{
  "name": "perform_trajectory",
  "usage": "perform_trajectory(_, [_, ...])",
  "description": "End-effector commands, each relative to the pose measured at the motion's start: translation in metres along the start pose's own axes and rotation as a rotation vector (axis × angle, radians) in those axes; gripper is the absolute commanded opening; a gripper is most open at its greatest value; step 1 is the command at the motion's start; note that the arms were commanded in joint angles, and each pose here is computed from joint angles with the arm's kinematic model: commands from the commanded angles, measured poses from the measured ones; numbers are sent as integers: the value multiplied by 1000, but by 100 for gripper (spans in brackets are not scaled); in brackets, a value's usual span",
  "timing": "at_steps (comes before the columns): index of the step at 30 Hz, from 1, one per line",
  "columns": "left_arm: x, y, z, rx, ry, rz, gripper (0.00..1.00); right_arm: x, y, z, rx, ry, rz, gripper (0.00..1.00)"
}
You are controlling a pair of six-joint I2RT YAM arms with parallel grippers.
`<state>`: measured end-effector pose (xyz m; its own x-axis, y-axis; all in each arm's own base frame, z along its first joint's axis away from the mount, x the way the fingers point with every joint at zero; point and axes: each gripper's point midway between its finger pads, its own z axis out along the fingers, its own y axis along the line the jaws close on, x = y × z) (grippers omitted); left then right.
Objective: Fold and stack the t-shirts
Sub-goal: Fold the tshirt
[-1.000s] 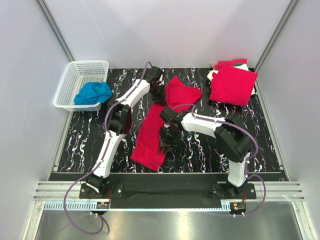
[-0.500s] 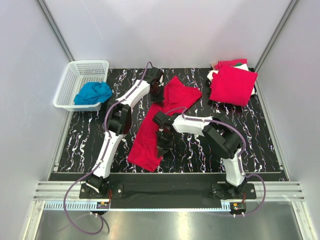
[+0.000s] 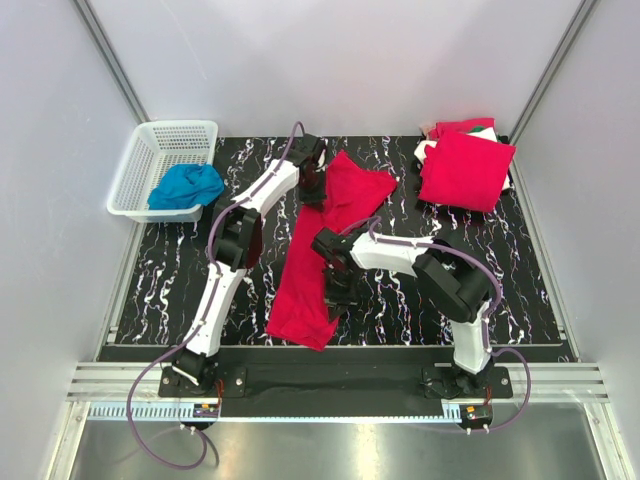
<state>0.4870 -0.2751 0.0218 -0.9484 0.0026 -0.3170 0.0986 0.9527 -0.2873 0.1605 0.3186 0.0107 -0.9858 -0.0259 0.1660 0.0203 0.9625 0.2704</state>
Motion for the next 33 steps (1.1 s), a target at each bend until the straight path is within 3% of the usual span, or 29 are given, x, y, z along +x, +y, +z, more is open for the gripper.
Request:
perform_trajectory(1, [12, 50, 19, -157, 49, -13, 0, 12, -32, 0, 135, 10, 39, 0])
perform_trajectory(15, [-19, 75, 18, -185, -24, -124, 0, -1, -85, -26, 153, -19, 247, 0])
perform_trajectory(25, [-20, 67, 21, -133, -21, -119, 0, -4, -79, -25, 114, 2, 242, 0])
perform_trajectory(29, [-23, 57, 4, -96, -30, -107, 0, -8, -70, -32, 83, -9, 212, 0])
perform_trajectory(31, [-28, 49, -11, -66, -45, -106, 16, -13, -65, -40, 67, -40, 193, 16])
perform_trajectory(33, [-35, 39, -38, -41, -78, -105, 23, -25, -57, -60, 46, -120, 164, 20])
